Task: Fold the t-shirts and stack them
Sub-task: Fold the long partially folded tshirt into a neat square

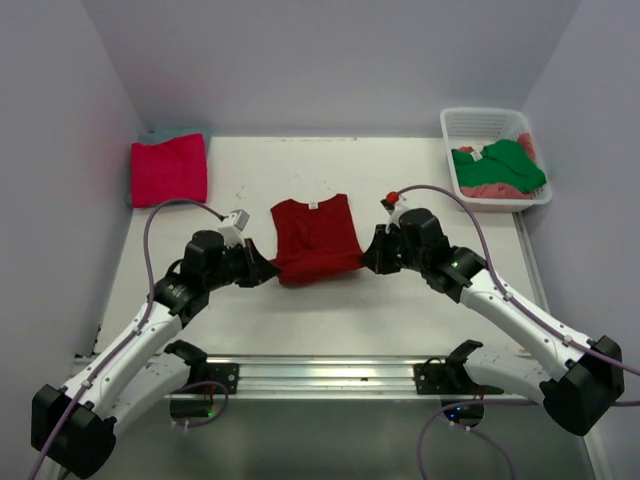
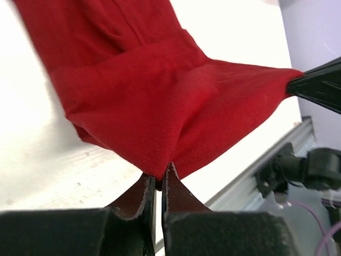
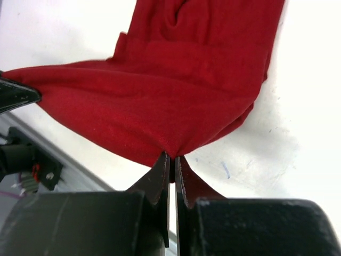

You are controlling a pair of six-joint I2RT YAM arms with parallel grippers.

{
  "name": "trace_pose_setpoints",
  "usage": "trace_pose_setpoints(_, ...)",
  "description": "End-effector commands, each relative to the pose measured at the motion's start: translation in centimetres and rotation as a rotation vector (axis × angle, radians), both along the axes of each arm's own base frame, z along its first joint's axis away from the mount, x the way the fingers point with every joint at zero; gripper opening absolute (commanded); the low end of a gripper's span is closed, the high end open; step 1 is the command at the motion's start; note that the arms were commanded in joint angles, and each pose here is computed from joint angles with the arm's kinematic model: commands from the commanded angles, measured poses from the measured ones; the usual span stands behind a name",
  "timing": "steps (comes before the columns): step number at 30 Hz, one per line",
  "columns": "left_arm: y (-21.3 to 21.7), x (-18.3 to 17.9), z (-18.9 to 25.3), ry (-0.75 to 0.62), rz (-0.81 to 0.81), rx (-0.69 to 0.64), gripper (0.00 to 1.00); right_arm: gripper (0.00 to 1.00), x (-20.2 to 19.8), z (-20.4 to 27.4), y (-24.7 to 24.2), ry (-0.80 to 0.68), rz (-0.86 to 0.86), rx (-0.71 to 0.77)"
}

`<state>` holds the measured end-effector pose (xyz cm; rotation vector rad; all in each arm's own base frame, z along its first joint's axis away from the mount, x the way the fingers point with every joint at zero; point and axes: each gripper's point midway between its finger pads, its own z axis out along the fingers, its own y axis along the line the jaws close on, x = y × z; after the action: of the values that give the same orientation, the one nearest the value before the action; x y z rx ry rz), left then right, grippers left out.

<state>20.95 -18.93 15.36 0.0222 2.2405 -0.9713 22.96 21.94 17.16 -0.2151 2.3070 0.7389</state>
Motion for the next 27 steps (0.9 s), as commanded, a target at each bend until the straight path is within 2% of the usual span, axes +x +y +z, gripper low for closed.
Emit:
trace_pose_setpoints(1,1.5,3.4,1.3,-0.14,0.096,0.095,0.0,0.0,3.5,1.8,-0.1,-0.128,-0.047,-0.053)
trace_pose_setpoints(5,1.8,6.4,0.8,-0.181,0.141,0.15,0.0,0.0,7.0,1.5,0.5,-0.188,-0.091,-0.105)
trace_pose_setpoints(10,1.8,10.7,1.9,-0.273,0.192,0.105,0.0,0.0,11.3,0.6,1.6,-0.244,-0.161,-0.143)
trace_pose_setpoints(20,1.5,17.6,1.8,-0.292,0.2,0.068,0.0,0.0,18.7,0.5,2.9,-0.304,-0.254,-0.134)
trace_pose_setpoints(27,0.9,22.9,2.3,-0.298,0.193,0.055,0.0,0.0,23.9,2.5,4.2,-0.35,-0.286,-0.116)
